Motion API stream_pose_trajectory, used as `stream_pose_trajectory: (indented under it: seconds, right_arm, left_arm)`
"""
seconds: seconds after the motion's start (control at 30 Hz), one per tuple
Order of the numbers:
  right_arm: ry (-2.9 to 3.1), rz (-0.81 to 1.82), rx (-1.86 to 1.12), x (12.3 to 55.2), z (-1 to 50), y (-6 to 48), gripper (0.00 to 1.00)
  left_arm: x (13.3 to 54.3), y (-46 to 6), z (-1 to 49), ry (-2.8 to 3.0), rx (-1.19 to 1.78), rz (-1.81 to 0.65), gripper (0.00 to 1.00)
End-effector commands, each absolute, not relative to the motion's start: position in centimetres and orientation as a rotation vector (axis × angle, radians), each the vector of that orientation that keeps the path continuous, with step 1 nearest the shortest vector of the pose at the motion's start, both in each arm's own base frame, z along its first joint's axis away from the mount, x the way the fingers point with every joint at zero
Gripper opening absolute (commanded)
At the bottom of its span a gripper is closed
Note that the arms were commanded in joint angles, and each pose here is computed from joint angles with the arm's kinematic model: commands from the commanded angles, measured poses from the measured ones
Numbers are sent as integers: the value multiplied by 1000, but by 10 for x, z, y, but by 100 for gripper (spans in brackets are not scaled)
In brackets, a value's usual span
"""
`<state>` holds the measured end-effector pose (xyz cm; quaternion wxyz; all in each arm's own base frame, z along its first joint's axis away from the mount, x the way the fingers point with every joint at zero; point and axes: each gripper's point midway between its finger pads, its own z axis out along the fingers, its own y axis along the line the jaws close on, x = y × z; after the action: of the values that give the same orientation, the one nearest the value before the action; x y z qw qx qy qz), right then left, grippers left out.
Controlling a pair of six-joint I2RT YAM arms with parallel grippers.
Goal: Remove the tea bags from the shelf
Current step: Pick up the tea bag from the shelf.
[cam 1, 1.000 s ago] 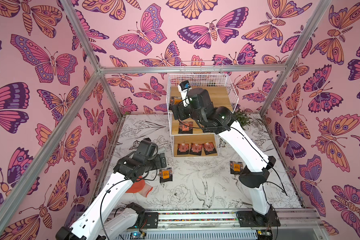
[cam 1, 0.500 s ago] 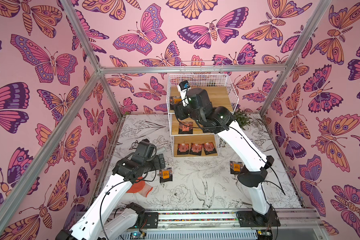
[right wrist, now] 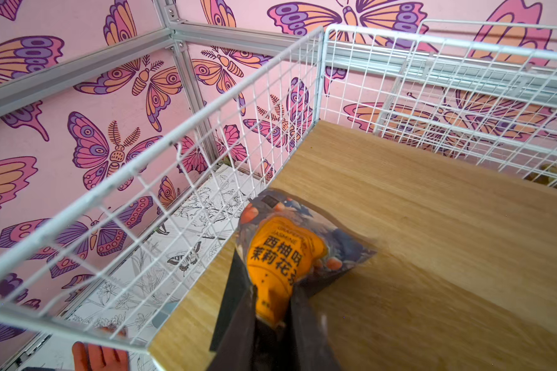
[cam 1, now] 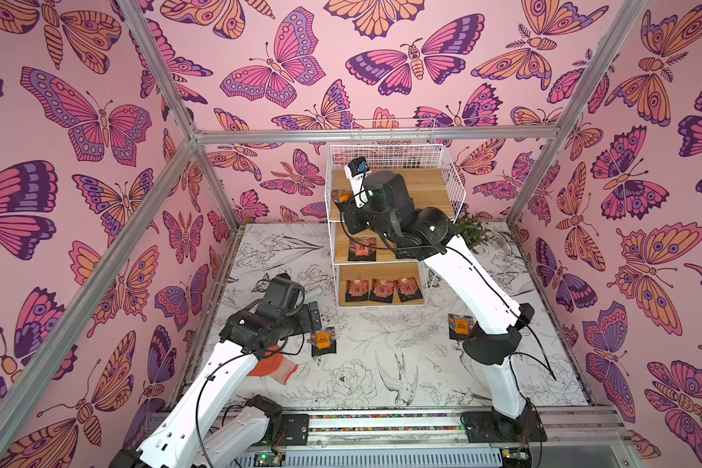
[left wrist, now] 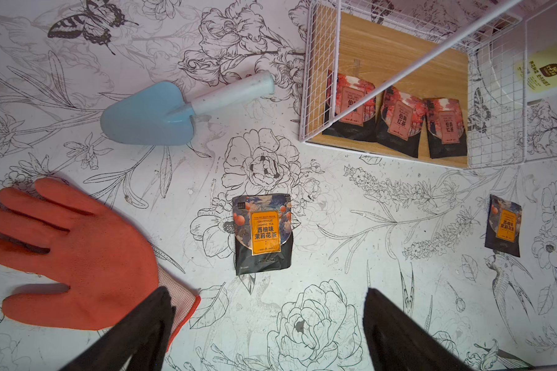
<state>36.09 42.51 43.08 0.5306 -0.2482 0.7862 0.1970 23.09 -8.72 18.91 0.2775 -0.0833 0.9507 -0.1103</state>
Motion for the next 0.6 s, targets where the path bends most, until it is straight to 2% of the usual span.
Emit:
stream_pose_trajectory:
  seconds: [0.0, 0.17, 0.57]
  right_arm:
    - [2096, 337, -733, 351, 357, 418, 15]
    - [2068, 341, -701, 350, 374, 408, 0]
    - [2012, 371, -674, 331, 414, 380, 0]
  left_arm:
    - [231, -88, 188, 2545, -217, -314, 95]
    - [231, -88, 191, 2538, -217, -322, 95]
    - [227, -87, 200, 2511, -228, -346, 95]
